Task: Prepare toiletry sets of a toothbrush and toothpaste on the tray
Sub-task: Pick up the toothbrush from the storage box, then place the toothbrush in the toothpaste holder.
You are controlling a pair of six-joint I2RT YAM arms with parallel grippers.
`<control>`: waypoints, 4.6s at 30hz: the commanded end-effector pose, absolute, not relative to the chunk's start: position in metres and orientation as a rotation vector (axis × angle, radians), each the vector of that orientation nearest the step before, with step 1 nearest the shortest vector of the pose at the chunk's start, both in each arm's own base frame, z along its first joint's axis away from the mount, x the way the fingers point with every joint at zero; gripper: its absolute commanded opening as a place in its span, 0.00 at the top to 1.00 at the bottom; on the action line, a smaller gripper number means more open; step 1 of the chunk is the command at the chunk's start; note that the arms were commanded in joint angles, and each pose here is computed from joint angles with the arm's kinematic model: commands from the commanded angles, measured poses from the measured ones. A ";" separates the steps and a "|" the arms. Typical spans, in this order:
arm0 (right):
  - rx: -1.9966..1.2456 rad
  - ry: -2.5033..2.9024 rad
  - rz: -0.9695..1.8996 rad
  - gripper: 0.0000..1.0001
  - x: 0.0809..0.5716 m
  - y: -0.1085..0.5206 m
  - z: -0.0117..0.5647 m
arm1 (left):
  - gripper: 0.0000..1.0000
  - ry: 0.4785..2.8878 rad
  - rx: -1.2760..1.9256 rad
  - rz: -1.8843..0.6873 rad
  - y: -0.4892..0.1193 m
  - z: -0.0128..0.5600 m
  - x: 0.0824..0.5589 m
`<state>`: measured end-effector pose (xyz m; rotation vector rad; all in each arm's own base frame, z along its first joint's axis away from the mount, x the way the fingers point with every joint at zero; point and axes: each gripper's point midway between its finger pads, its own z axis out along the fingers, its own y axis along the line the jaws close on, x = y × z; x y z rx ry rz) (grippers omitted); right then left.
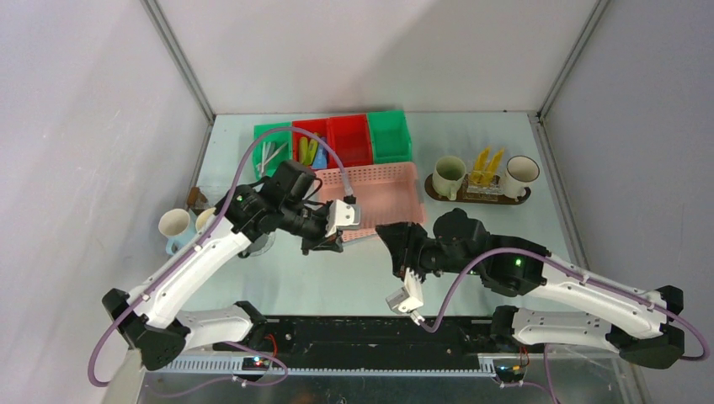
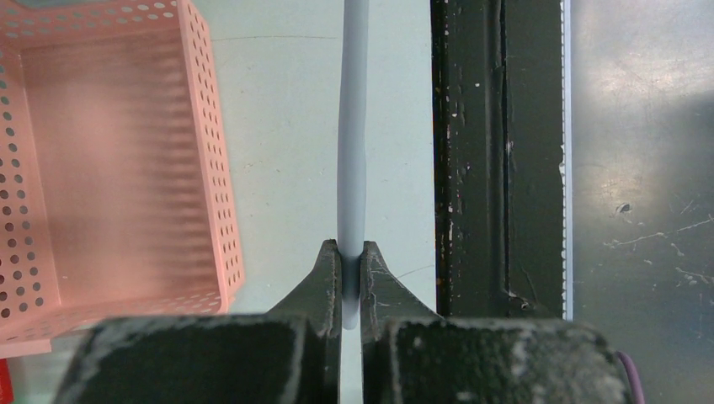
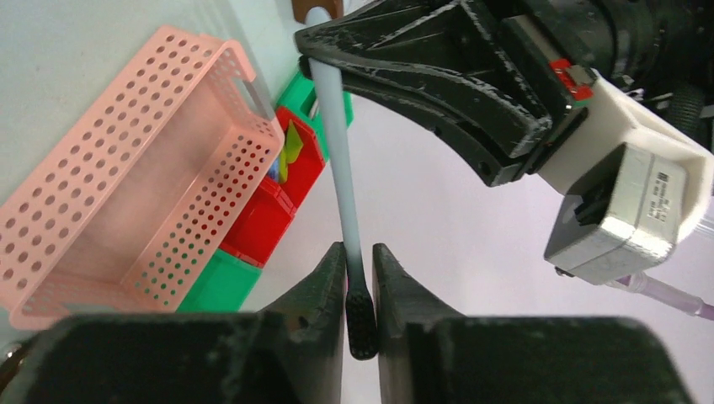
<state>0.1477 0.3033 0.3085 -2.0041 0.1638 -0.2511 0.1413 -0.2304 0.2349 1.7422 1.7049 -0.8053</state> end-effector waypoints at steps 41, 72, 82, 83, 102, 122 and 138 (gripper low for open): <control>-1.557 1.821 -0.404 1.00 0.229 0.054 0.265 | 0.00 1.456 0.589 -0.023 -0.140 0.308 0.272; -1.108 2.071 -0.571 1.00 0.300 -0.052 0.234 | 0.02 1.443 0.346 0.236 -0.072 0.298 0.282; -1.117 2.052 -0.469 1.00 0.314 -0.047 0.217 | 0.02 1.436 0.371 0.257 -0.071 0.295 0.282; -1.116 2.048 -0.471 1.00 0.316 -0.047 0.217 | 0.02 1.438 0.372 0.260 -0.071 0.295 0.282; -1.129 2.065 -0.403 1.00 0.335 -0.052 0.190 | 0.02 1.436 0.391 0.280 -0.070 0.291 0.282; -1.167 2.070 -0.317 0.98 0.347 -0.053 0.168 | 0.02 1.431 0.406 0.287 -0.070 0.290 0.282; -1.166 2.080 -0.292 0.90 0.361 -0.055 0.161 | 0.02 1.431 0.417 0.289 -0.071 0.288 0.282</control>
